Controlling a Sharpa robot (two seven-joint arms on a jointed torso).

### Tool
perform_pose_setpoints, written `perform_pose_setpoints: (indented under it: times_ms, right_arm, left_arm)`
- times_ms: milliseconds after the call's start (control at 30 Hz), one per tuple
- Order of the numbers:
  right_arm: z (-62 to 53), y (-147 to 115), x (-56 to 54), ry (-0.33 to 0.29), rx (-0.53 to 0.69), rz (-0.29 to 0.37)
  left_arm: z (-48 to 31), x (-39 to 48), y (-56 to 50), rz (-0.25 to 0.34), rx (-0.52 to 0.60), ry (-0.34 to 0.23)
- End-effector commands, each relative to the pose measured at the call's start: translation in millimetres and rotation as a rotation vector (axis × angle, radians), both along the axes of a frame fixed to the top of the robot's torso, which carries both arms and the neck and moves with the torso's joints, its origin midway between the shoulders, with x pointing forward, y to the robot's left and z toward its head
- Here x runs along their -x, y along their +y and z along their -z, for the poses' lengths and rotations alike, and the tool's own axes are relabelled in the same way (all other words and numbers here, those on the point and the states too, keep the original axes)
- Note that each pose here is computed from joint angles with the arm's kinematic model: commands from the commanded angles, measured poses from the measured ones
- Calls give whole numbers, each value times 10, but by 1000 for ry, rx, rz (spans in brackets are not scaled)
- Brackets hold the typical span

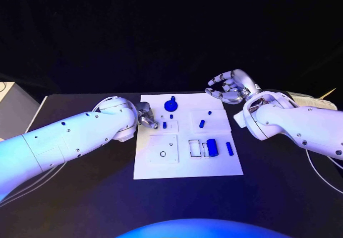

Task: Assemble the parts on the task board

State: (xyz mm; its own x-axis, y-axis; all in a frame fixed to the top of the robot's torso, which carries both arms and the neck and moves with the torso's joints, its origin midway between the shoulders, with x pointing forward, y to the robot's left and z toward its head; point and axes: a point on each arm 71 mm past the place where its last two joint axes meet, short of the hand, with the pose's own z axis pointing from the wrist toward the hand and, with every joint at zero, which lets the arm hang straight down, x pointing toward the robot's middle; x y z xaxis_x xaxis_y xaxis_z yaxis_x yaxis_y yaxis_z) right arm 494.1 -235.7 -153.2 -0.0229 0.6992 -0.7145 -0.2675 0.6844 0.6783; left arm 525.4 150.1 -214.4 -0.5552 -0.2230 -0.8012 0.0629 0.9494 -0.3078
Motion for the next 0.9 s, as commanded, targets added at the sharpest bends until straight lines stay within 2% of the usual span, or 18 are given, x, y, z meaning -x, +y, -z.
perform_pose_setpoints:
  times_ms: [33,900]
  right_arm:
    - [-5,13,6,-9,8,-15]
    - [1,6,5,-8,9,-13]
  left_arm:
    - [1,9,-29,-1,28,4]
    - [-3,3,34,-36,41,3]
